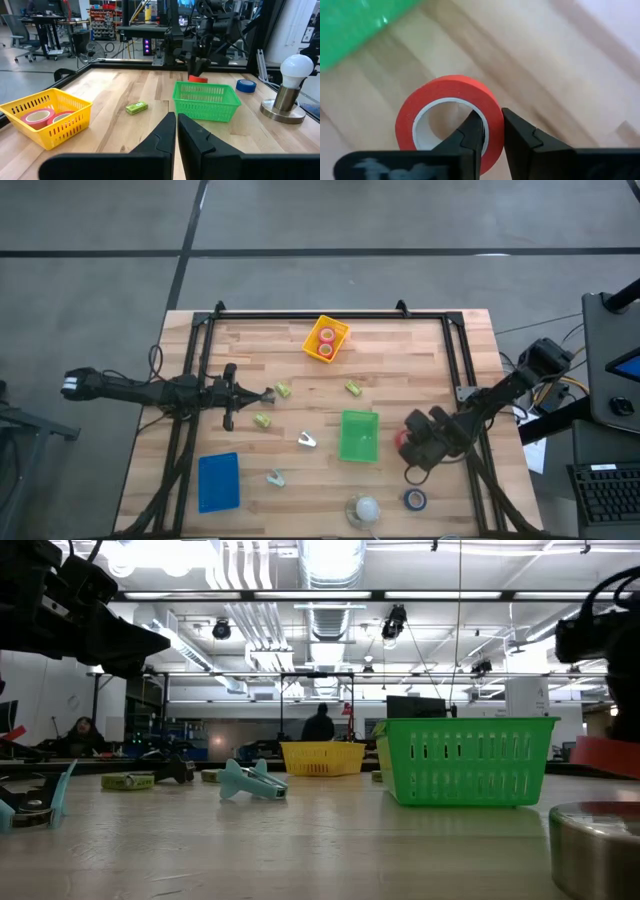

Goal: Pick and place Stapler, Stapler remover, tape
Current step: Put the orange tape into the yellow bin

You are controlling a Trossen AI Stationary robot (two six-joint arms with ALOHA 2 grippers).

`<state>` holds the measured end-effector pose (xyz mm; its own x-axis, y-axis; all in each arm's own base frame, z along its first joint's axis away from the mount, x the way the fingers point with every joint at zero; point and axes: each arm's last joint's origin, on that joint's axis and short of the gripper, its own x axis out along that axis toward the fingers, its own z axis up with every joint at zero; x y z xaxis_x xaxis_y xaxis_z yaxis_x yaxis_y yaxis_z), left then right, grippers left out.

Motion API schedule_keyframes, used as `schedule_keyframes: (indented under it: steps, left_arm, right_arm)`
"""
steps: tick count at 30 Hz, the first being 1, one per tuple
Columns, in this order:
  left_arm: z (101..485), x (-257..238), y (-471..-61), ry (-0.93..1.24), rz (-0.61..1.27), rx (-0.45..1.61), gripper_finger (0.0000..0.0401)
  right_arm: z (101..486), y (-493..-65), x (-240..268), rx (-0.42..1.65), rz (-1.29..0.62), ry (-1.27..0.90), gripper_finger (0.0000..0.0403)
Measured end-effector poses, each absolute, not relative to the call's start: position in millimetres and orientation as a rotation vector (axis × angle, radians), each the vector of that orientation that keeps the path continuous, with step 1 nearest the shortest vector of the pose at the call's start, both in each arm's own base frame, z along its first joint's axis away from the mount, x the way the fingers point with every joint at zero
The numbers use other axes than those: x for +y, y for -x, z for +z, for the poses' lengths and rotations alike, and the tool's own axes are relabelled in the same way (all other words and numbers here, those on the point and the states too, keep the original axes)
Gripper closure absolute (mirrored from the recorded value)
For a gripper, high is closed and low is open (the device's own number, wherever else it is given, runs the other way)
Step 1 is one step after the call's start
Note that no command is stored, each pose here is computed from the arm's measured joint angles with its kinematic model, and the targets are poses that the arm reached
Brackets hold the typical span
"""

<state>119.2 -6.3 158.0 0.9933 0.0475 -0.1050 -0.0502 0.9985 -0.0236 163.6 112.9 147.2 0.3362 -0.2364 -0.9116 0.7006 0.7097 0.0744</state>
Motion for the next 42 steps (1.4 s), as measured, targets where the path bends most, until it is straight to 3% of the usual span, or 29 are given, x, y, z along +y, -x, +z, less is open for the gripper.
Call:
schedule_keyframes:
  steps: [13, 18, 27, 42]
  left_arm:
    - [158, -6, -119, 0.026, 0.049, 0.105, 0.0378]
    - [158, -6, -119, 0.026, 0.049, 0.104, 0.0378]
    - [158, -6, -119, 0.026, 0.049, 0.108, 0.0378]
    - [157, -6, -119, 0.025, 0.049, 0.113, 0.0378]
  right_arm:
    - [186, -180, 74, 0.478, -0.836, -0.385, 0.0344]
    - [196, -210, 55, 0.477, -0.738, -0.343, 0.0344]
    - [213, -243, 3, 0.325, -0.774, -0.296, 0.0344]
    - [179, -310, -37, 0.337, -0.807, -0.119, 0.0344]
